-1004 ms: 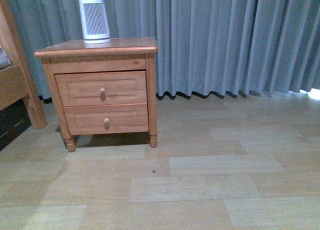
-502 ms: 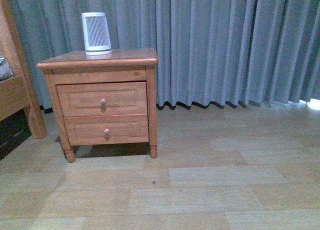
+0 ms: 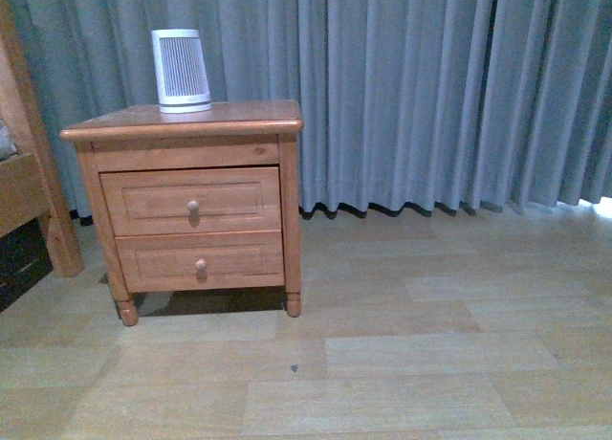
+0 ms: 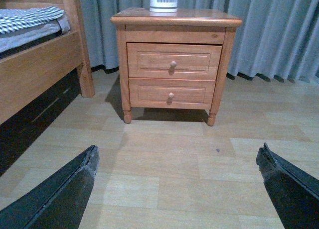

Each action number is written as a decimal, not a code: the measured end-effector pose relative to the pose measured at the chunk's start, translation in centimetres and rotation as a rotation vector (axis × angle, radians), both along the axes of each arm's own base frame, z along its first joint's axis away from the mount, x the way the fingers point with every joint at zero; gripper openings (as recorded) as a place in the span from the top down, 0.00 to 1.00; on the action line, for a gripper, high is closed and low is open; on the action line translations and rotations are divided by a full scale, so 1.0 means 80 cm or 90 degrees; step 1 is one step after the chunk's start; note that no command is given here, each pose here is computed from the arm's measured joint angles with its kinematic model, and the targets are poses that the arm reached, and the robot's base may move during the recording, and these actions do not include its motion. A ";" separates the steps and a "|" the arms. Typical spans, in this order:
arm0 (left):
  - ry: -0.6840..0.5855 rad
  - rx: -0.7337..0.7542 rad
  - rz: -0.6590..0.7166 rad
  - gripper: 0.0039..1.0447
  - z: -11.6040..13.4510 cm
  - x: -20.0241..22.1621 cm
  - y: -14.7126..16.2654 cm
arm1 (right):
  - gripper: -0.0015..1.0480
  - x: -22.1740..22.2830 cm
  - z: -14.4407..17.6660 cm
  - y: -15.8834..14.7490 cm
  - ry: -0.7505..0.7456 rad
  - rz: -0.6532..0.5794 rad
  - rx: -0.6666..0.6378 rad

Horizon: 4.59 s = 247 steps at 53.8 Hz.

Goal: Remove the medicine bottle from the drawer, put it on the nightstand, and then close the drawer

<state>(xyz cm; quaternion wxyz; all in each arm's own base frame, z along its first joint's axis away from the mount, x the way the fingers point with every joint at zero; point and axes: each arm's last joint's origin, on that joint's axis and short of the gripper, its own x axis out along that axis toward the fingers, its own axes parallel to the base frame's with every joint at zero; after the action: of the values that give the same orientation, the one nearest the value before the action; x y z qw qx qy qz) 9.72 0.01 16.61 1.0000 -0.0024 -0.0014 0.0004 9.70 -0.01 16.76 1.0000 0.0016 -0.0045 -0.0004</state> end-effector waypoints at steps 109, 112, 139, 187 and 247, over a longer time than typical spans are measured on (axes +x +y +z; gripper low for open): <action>0.220 -0.022 -0.040 0.06 0.011 0.443 -0.042 | 0.07 0.000 0.000 0.000 0.000 0.000 0.000; 0.222 -0.029 -0.032 0.06 -0.001 0.460 -0.043 | 0.07 0.000 0.000 0.000 0.000 0.000 0.000; 0.264 -0.027 0.022 0.06 -0.105 0.527 -0.018 | 0.07 0.000 0.000 0.000 0.000 0.000 0.000; 0.206 0.066 -0.035 0.06 -0.132 0.537 -0.041 | 0.07 0.000 0.000 0.000 0.000 0.000 0.000; 0.210 0.055 0.002 0.77 -0.147 0.550 -0.019 | 0.07 0.000 0.000 0.000 0.000 0.000 0.000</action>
<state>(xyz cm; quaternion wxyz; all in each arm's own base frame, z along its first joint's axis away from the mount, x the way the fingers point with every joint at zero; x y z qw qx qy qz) 53.75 -1.52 4.84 0.9858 0.0406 0.1629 0.0020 9.71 -0.01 16.76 1.0000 0.0016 -0.0043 -0.0002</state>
